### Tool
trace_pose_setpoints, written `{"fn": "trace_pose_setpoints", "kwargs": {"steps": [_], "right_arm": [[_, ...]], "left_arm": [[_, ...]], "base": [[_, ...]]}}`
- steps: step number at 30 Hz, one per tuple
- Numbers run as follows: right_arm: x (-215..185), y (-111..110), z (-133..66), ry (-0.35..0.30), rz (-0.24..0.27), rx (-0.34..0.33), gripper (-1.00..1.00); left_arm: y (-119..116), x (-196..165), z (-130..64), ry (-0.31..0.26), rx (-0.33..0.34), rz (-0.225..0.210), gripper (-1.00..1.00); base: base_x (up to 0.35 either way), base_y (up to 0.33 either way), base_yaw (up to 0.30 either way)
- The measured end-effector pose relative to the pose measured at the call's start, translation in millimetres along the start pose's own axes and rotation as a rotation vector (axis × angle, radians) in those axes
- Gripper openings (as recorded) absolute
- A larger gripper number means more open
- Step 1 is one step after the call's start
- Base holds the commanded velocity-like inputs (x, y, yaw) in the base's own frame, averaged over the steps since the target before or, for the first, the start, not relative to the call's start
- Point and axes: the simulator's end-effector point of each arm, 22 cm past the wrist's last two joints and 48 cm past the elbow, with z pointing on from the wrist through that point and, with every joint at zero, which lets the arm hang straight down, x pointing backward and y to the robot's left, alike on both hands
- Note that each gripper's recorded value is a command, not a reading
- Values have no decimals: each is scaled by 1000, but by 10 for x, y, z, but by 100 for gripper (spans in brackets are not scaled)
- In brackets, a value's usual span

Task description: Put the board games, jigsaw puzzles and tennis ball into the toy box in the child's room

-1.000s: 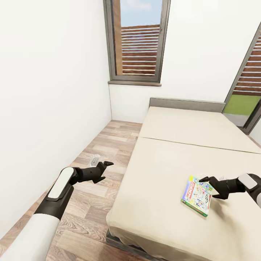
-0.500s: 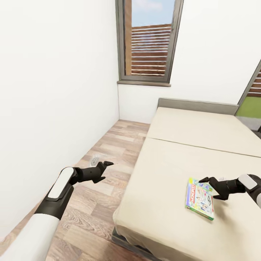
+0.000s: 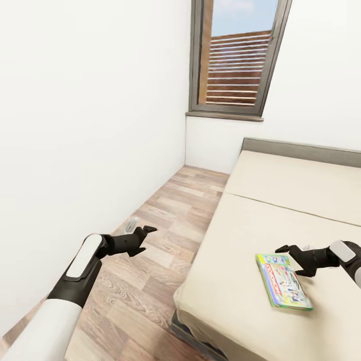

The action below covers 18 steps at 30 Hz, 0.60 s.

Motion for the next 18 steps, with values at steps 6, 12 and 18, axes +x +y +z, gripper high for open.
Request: {"fn": "trace_pose_setpoints", "kwargs": {"steps": [6,12,18], "right_arm": [[8,5,-1,4,3,-3,100],[28,3,0,13,4,-2,100],[33,3,0,15,5,-2,100]], "left_arm": [[94,71,14,9,-7,-10,100],[171,141,-1,8,-14,-6,100],[186,154,-11,6,-15,-4,100]], "base": [[0,0,117],[-70,0,31],[-111,0,11]]}}
